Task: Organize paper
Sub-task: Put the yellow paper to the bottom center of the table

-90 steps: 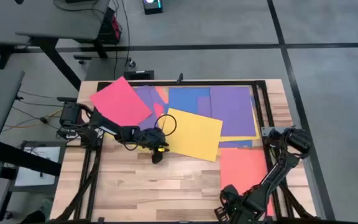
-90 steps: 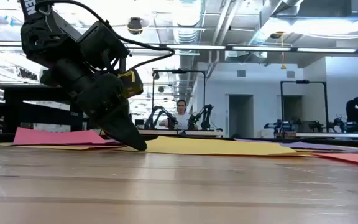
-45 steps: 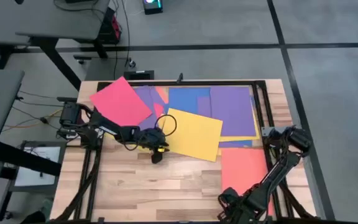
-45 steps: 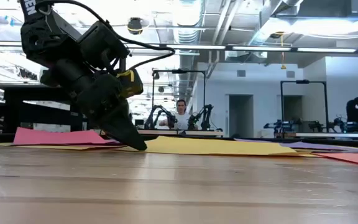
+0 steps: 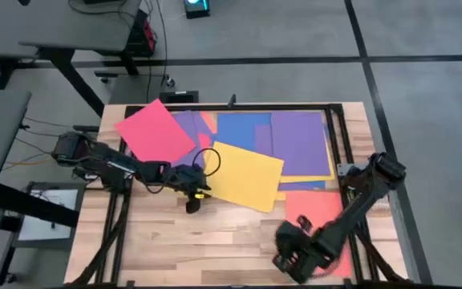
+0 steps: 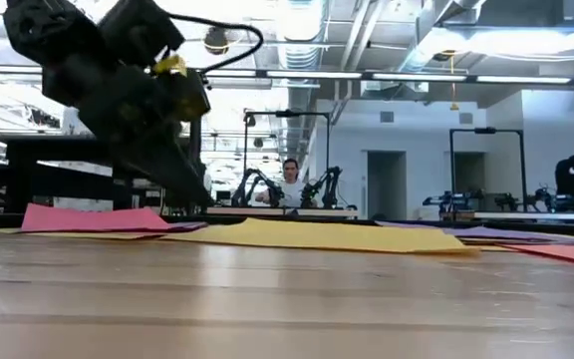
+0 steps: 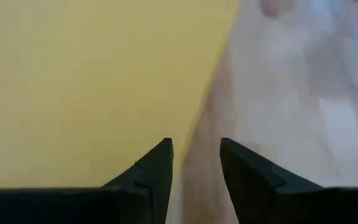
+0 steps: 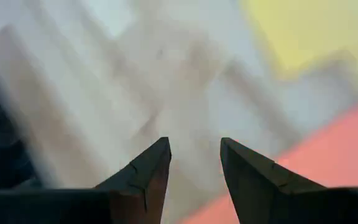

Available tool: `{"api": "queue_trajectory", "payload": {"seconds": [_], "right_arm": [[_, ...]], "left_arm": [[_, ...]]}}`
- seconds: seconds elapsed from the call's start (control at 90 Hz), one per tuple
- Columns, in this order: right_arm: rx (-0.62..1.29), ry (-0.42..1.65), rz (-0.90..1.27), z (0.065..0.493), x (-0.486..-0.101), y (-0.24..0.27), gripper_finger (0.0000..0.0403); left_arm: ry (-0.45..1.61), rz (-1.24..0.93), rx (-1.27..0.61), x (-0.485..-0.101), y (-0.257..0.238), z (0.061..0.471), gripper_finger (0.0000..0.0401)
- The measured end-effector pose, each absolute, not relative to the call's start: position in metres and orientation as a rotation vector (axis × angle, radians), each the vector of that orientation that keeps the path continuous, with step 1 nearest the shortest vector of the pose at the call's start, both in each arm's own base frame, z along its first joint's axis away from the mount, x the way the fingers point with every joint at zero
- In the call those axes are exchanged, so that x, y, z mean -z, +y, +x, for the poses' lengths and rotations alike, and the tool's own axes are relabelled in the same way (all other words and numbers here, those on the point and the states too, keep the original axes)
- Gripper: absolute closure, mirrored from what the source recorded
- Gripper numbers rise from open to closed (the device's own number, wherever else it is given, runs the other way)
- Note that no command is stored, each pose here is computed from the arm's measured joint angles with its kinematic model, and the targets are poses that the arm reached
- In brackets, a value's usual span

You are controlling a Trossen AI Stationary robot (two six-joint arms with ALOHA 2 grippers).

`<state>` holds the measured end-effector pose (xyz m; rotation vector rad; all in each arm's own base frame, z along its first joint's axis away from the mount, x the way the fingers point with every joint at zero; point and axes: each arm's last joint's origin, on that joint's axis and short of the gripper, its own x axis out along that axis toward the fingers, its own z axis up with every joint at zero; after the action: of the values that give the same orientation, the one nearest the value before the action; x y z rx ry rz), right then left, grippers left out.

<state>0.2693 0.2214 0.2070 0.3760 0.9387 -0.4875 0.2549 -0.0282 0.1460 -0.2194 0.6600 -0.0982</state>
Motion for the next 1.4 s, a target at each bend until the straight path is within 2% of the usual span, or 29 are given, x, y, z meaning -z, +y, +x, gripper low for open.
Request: {"api": "queue_trajectory", "payload": {"seconds": [0.2,0.333,0.444,0.522,0.6,0.933,1.144,1.3,1.4], "right_arm": [[0.522,1.001,0.156,0.309,-0.179,0.143,0.0266],[0.567,1.016,0.137,0.319,-0.156,0.096,0.0266],[0.476,1.024,0.217,0.322,-0.141,0.078,0.0266],[0.415,1.005,0.279,0.323,-0.134,0.077,0.0266],[0.376,0.999,0.316,0.323,-0.133,0.081,0.0266],[0.164,0.855,0.516,0.326,-0.14,0.136,0.0266],[0.12,0.848,0.452,0.33,-0.143,0.146,0.0266],[0.14,0.909,0.384,0.332,-0.154,0.143,0.0266],[0.188,0.999,0.338,0.327,-0.151,0.136,0.0266]], "left_arm": [[0.736,-0.253,0.107,-0.147,-0.043,0.245,0.0283],[0.891,-0.233,-0.04,-0.136,-0.048,0.231,0.0283],[1.003,-0.223,-0.232,-0.129,-0.047,0.217,0.0283],[1.047,-0.208,-0.35,-0.126,-0.044,0.21,0.0283],[1.06,-0.2,-0.387,-0.125,-0.042,0.208,0.0283],[1.038,-0.163,-0.359,-0.126,-0.041,0.211,0.0283],[0.998,-0.222,-0.232,-0.14,-0.053,0.224,0.0283],[0.86,-0.175,-0.123,-0.171,-0.066,0.245,0.0283],[0.664,-0.165,-0.175,-0.183,-0.062,0.261,0.0283]]}}
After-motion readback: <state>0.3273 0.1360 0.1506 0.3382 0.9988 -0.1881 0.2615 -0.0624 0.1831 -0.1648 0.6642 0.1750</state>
